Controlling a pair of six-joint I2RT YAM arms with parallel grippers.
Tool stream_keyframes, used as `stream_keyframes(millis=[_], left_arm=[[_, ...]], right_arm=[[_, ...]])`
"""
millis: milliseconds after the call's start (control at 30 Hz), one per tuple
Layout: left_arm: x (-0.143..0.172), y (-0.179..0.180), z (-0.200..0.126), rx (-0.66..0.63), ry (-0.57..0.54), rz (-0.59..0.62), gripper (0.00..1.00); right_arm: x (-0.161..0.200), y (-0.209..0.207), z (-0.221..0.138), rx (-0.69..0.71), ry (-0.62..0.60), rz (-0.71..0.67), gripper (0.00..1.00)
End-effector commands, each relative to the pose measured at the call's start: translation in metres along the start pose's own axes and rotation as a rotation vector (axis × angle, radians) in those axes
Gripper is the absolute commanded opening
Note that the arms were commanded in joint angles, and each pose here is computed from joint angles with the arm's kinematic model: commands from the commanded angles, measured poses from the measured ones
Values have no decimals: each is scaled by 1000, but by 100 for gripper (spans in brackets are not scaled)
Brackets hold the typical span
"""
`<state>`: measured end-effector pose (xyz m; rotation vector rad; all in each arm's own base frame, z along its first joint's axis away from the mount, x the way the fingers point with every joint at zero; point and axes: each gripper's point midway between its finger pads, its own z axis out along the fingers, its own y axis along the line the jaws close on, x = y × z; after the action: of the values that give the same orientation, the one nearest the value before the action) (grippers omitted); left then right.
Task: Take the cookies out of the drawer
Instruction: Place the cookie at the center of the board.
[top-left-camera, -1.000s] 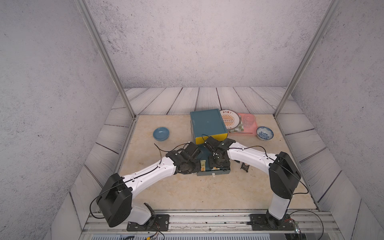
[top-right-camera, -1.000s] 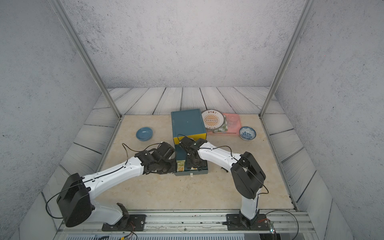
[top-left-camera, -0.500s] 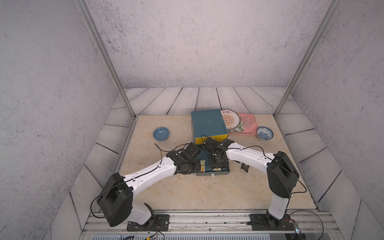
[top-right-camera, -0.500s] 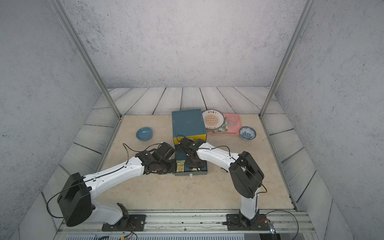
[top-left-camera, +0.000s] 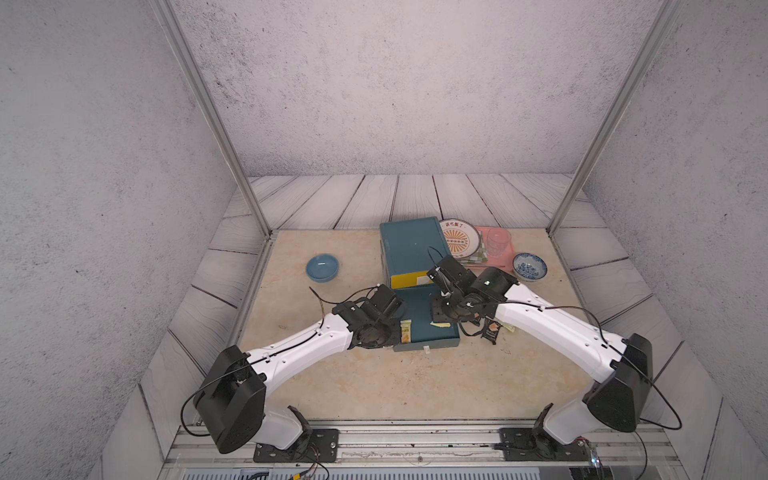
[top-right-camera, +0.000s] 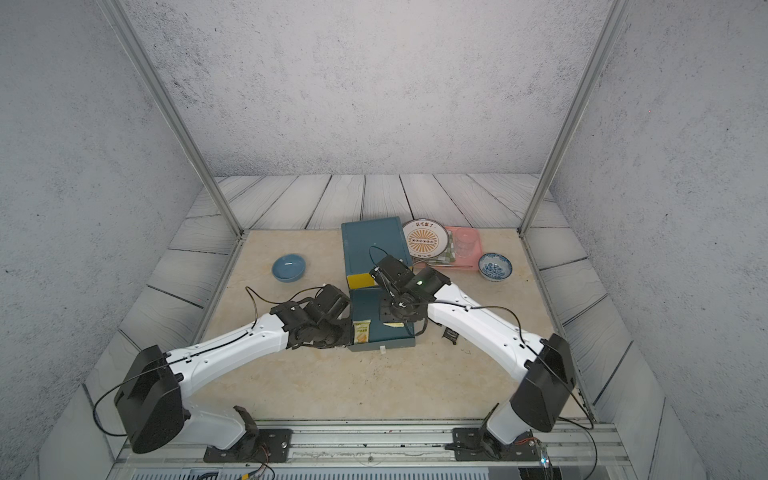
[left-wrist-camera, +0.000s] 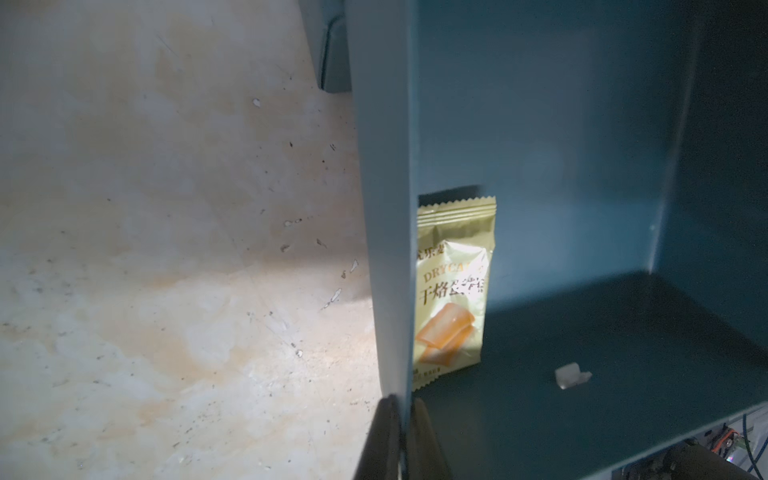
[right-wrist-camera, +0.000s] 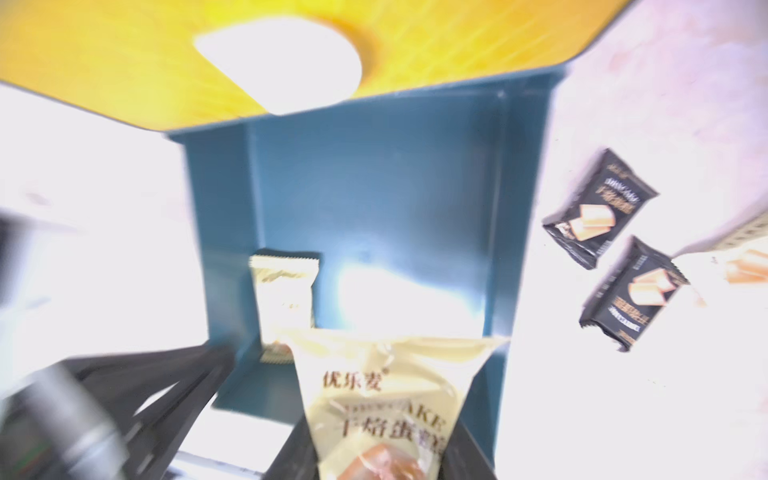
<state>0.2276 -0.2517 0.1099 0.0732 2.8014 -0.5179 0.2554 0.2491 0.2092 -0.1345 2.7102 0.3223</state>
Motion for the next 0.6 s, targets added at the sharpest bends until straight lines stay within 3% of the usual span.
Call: stream_keyframes(millis=[0,233,567], left_arm=[[15,6,7,-19,73,25,0],[15,5,6,-15,73,24,0],[15,5,6,-9,66,26,0]], right_arm=[[-2,-23,-24,51,-52,27,29],[-13,-122,-27,155,-28,227,29],[-46,-214,61,257,65,372,31]])
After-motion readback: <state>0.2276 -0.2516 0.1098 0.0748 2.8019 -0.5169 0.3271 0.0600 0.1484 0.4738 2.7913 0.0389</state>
